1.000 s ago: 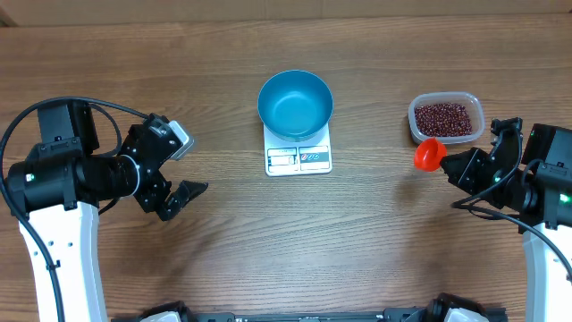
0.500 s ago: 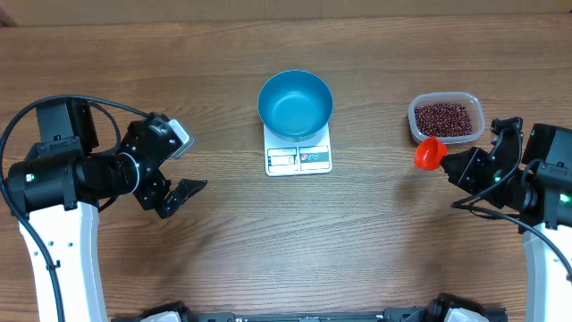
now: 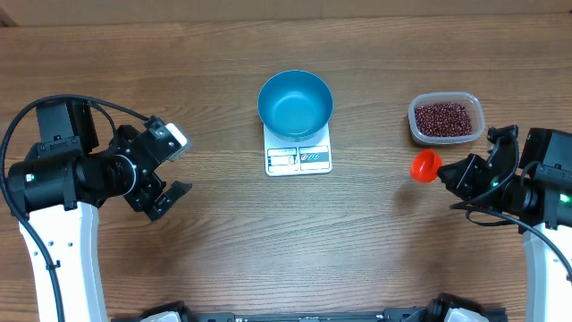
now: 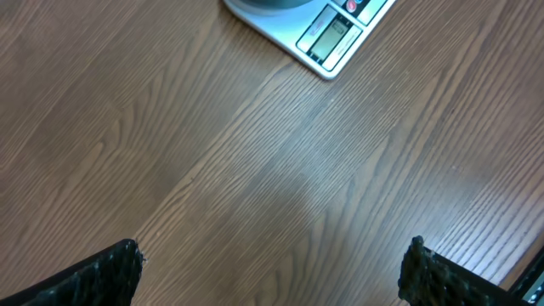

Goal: Scoop item into bowl and weigh 150g on scale
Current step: 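Open the left gripper and park it at the left side, then lower the red cup with the right gripper into the bean container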

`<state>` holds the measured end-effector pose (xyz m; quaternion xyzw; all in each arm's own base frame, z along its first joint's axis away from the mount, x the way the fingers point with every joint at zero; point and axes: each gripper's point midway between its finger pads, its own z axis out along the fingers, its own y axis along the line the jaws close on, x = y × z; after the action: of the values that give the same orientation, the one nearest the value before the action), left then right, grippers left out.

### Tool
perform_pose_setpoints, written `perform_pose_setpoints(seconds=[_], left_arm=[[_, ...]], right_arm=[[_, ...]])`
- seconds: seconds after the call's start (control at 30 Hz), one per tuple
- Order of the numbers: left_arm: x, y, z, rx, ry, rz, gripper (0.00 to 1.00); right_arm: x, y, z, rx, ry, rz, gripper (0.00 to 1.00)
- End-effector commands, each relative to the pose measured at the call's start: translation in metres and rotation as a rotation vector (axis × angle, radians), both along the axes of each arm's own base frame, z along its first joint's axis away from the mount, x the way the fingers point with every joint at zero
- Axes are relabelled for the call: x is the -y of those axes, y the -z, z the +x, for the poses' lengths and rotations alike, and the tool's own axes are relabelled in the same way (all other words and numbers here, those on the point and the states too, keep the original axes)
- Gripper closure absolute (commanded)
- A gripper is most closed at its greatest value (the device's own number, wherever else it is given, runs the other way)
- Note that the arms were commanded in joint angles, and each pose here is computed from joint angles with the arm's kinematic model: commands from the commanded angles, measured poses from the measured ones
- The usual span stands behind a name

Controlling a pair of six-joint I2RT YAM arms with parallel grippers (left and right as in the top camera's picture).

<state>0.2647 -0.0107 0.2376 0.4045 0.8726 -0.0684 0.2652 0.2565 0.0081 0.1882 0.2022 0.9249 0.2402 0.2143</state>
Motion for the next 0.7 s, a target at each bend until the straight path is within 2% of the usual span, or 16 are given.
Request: perform_pose_setpoints(seconds=[0.0,0.23,0.4,0.67], left_arm=[[-0.005,0.002,0.000,0.006,0.019,0.042,0.00],[-0.005,0.002,0.000,0.006,0.019,0.042,0.00],[-0.005,0.002,0.000,0.006,0.019,0.042,0.00],[-0.005,0.002,0.000,0.006,0.019,0.042,0.00]], right_arm=[[0.003,-0.006,0.002,0.014,0.014,-0.003,0.96],[0.004,-0.008,0.006,0.033,0.014,-0.009,0.96],[0.004,-0.020,0.022,0.090,0.068,0.040,0.96],[0.009,-0.033,0.039,0.181,0.075,0.022,0.96]])
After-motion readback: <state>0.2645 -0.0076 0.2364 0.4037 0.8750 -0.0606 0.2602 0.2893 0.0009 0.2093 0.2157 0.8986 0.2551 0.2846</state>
